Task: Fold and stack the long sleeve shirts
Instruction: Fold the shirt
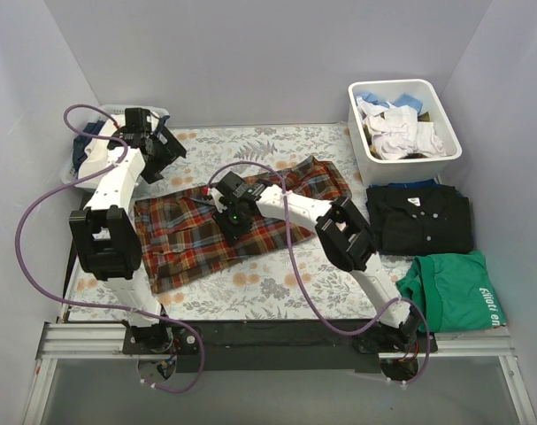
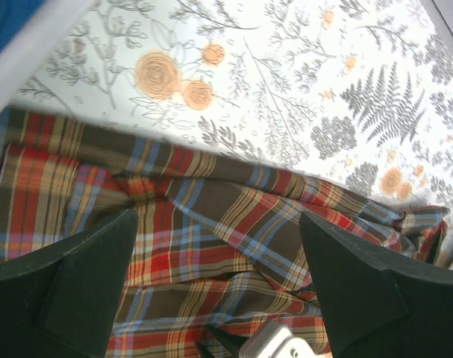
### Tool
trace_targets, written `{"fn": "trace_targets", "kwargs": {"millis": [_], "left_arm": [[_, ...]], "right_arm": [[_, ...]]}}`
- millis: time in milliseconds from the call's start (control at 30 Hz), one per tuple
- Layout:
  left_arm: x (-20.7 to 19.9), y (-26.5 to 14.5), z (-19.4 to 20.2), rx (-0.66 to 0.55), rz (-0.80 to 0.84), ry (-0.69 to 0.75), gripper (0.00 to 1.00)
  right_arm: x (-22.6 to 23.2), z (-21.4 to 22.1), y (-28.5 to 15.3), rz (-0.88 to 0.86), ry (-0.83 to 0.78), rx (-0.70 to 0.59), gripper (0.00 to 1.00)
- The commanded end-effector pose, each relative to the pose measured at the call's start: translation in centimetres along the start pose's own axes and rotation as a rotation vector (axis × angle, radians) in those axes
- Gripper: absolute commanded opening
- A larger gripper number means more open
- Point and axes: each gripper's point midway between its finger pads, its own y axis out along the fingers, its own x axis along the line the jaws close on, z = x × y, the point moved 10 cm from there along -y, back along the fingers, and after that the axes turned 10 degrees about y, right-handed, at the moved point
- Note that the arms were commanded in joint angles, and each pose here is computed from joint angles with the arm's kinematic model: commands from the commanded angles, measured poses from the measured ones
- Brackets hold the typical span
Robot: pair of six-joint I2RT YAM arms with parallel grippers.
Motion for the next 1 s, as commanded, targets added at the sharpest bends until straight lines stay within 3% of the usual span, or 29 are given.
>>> {"fn": "trace_targets", "kwargs": {"millis": [0, 133, 233, 400, 533, 600, 733, 967], "left_arm": [[-1.1, -1.8, -0.1, -0.032, 0.131, 0.081, 0.91], [-1.5, -1.3, 0.3, -0.018, 0.171, 0.132, 0.91], [-4.7, -0.3, 2.1, 0.034, 0.251, 0.253, 0.91], [-11.1, 2.2, 6.3, 0.136, 0.382, 0.499, 0.91], [-14.4, 4.9, 8.8, 0.258, 0.504, 0.550, 0.91], [-16.6, 4.2, 9.7, 0.304, 0.644, 0.575, 0.90], [-19.5, 4.7, 12.7, 0.361, 0.736, 0.652, 0.89], [-20.6, 5.0, 18.7, 0.410, 0.676, 0.804, 0.90]], "right_arm": [[-0.9, 6.4, -1.4, 0.113, 0.052, 0.188, 0.37], [-1.7, 10.5, -3.8, 0.167, 0.060, 0.231, 0.37], [-1.9, 11.8, -5.8, 0.201, 0.048, 0.189, 0.36], [0.1, 7.6, -11.0, 0.260, 0.084, -0.181, 0.36], [0.6, 6.1, -15.9, 0.309, 0.193, -0.435, 0.37], [0.4, 6.4, -18.6, 0.335, 0.242, -0.546, 0.37], [-2.5, 8.7, -21.0, 0.426, 0.388, -0.617, 0.36], [-5.7, 11.8, -25.7, 0.513, 0.623, -0.741, 0.36]]}}
